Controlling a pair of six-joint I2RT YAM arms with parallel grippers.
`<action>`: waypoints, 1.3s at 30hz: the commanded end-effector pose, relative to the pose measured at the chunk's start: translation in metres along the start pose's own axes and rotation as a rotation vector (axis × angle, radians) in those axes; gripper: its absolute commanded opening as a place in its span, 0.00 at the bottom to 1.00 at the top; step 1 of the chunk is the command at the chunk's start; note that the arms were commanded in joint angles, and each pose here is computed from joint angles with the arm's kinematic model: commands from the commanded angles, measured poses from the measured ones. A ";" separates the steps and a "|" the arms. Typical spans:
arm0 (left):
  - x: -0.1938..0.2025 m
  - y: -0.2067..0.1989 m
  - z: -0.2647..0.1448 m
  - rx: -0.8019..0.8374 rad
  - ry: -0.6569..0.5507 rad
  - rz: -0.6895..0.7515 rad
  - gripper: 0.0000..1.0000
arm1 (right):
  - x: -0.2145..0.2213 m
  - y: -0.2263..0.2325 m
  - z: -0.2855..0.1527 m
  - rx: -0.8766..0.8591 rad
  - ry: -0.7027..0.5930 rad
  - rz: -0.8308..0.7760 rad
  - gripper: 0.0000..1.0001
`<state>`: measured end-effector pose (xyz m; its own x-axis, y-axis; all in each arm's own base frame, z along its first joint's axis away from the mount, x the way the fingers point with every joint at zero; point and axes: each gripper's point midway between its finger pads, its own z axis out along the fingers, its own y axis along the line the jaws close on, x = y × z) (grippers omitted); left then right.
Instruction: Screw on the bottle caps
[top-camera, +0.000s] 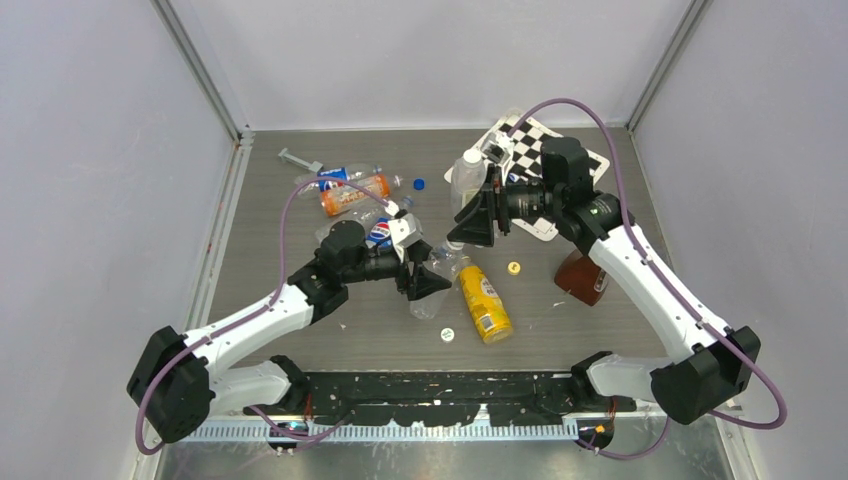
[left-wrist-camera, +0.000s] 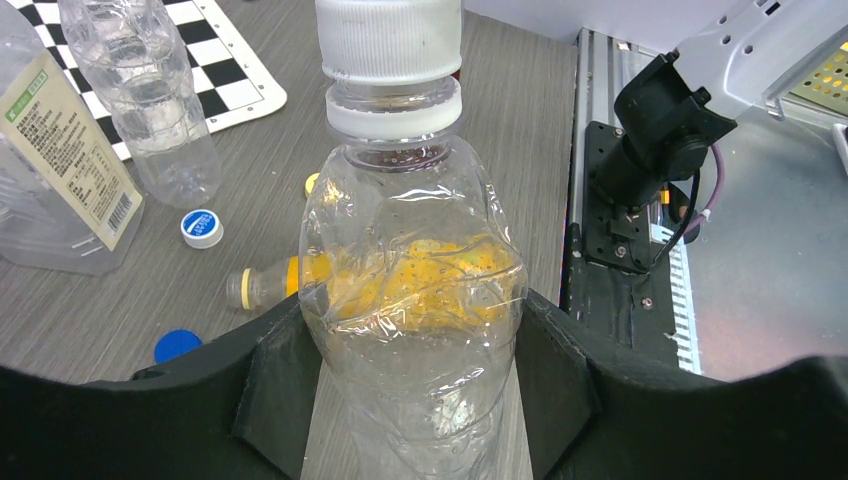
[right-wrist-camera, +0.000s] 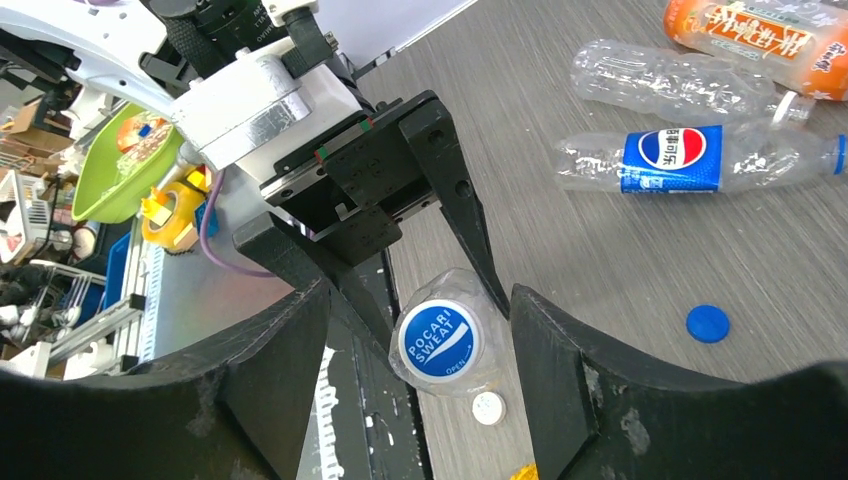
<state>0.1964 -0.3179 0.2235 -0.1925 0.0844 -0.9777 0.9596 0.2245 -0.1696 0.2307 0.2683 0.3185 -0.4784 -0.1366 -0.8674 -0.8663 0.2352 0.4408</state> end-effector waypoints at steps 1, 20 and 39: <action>-0.035 -0.004 -0.001 0.017 -0.097 0.054 0.00 | -0.009 0.011 0.001 -0.067 -0.045 -0.022 0.72; -0.040 0.008 -0.005 -0.052 -0.124 0.027 0.00 | -0.009 0.024 -0.006 -0.089 -0.057 -0.019 0.72; -0.041 0.020 -0.009 -0.117 -0.131 0.012 0.00 | -0.008 0.042 -0.018 -0.100 -0.063 -0.045 0.71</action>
<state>0.2074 -0.3138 0.2389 -0.1947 0.0240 -0.9806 0.9430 0.2796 -0.1804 0.2150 0.2654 0.3295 -0.4807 -0.0954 -0.8717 -0.8689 0.1856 0.4588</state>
